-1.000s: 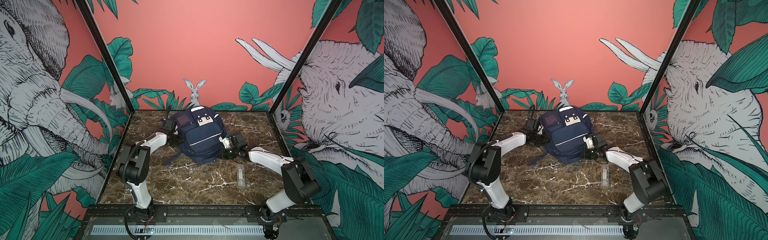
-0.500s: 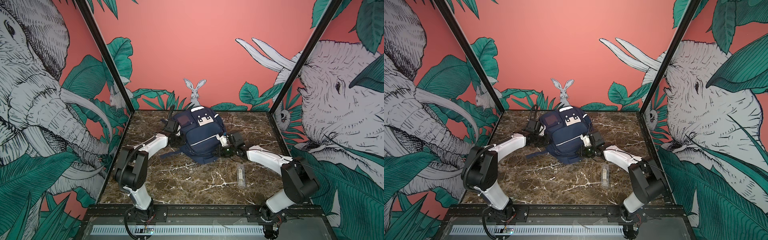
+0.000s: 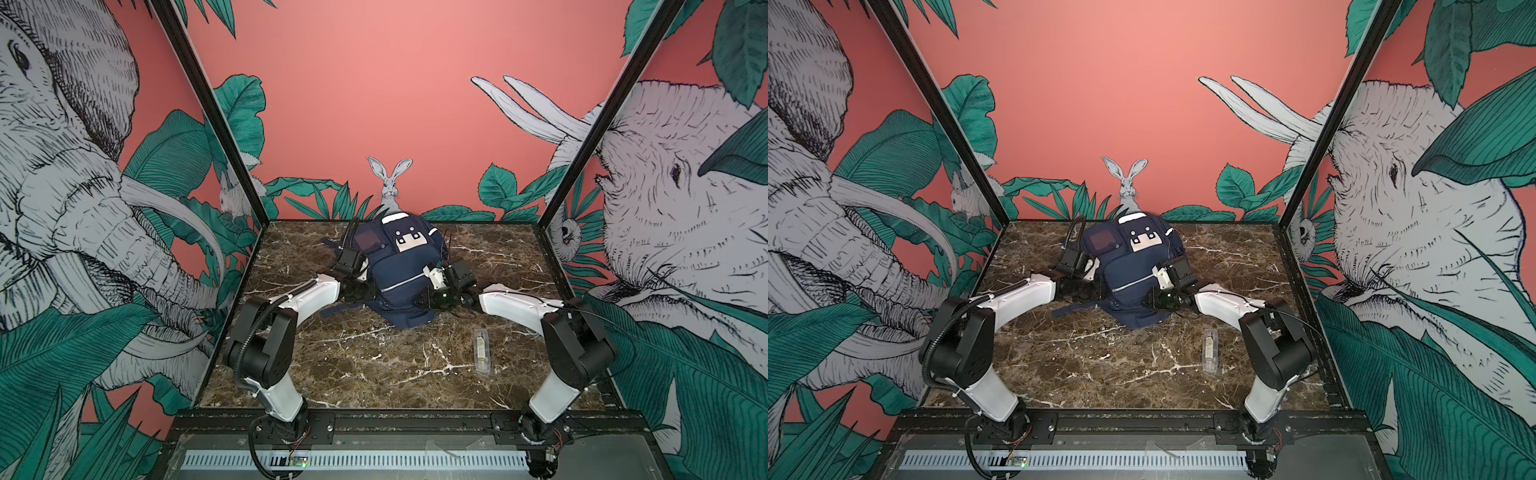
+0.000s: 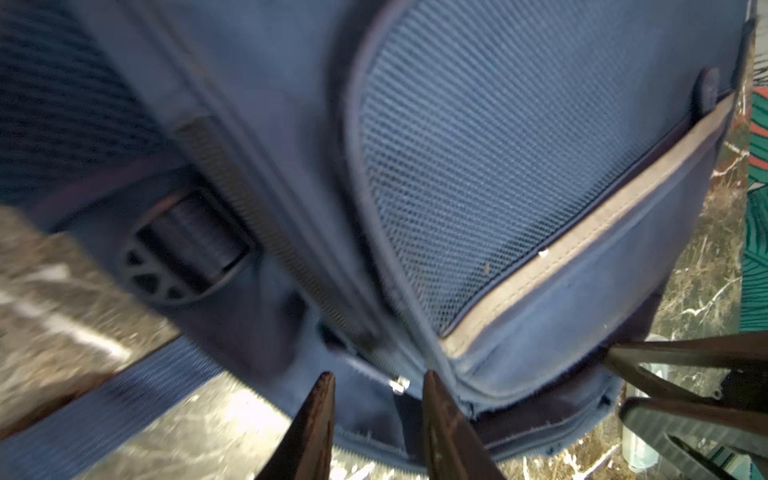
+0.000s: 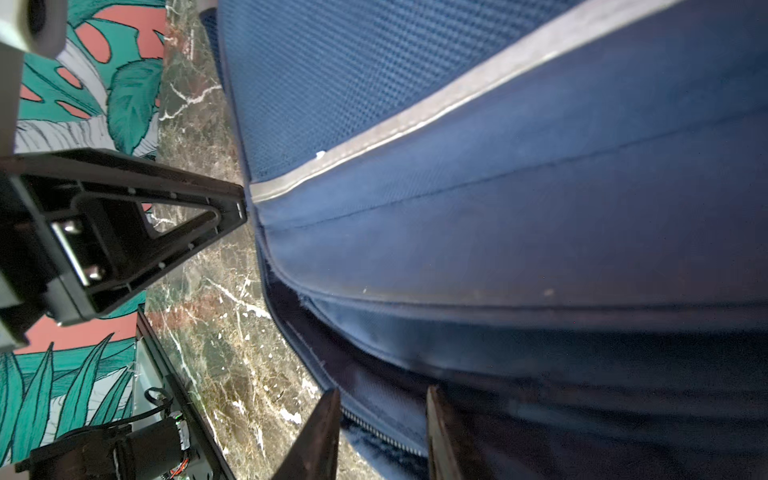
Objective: Pack the student bag
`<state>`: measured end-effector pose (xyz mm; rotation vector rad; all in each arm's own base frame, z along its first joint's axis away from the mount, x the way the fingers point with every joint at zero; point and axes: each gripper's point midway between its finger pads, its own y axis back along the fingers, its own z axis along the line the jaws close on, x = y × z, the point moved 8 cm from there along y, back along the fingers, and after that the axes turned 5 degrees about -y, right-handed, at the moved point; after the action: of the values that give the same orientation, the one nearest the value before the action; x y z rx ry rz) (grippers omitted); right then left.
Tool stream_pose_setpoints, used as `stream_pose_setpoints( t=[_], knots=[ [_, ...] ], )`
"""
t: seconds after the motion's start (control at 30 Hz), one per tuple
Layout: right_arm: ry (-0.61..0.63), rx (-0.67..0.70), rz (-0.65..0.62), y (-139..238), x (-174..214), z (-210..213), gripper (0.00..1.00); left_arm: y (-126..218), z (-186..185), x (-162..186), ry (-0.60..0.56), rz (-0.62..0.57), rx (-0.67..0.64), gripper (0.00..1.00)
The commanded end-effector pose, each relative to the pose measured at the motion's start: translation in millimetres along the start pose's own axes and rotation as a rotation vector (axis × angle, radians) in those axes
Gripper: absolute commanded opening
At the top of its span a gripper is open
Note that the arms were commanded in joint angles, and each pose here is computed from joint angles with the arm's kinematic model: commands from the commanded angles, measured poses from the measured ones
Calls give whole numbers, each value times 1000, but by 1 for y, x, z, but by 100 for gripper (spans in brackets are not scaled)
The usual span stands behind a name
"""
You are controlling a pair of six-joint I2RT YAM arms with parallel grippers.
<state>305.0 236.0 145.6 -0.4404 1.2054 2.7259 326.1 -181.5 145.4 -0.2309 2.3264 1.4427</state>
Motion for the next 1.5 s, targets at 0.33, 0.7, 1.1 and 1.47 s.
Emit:
stream_pose_setpoints(
  t=[0.33,0.7,1.1,1.47],
  knots=[
    [-36,19,3,-11,-6,-17,35,-34,-2,-1,-111,-38,2,37],
    [-45,25,26,-16,-4,-25,40,-34,5,6,-162,0,-87,38],
    [-51,13,44,-21,1,-27,48,-40,-15,13,-178,-7,87,39],
    [-54,9,53,-24,5,-31,54,-6,-38,31,-184,-12,235,38]
  ],
)
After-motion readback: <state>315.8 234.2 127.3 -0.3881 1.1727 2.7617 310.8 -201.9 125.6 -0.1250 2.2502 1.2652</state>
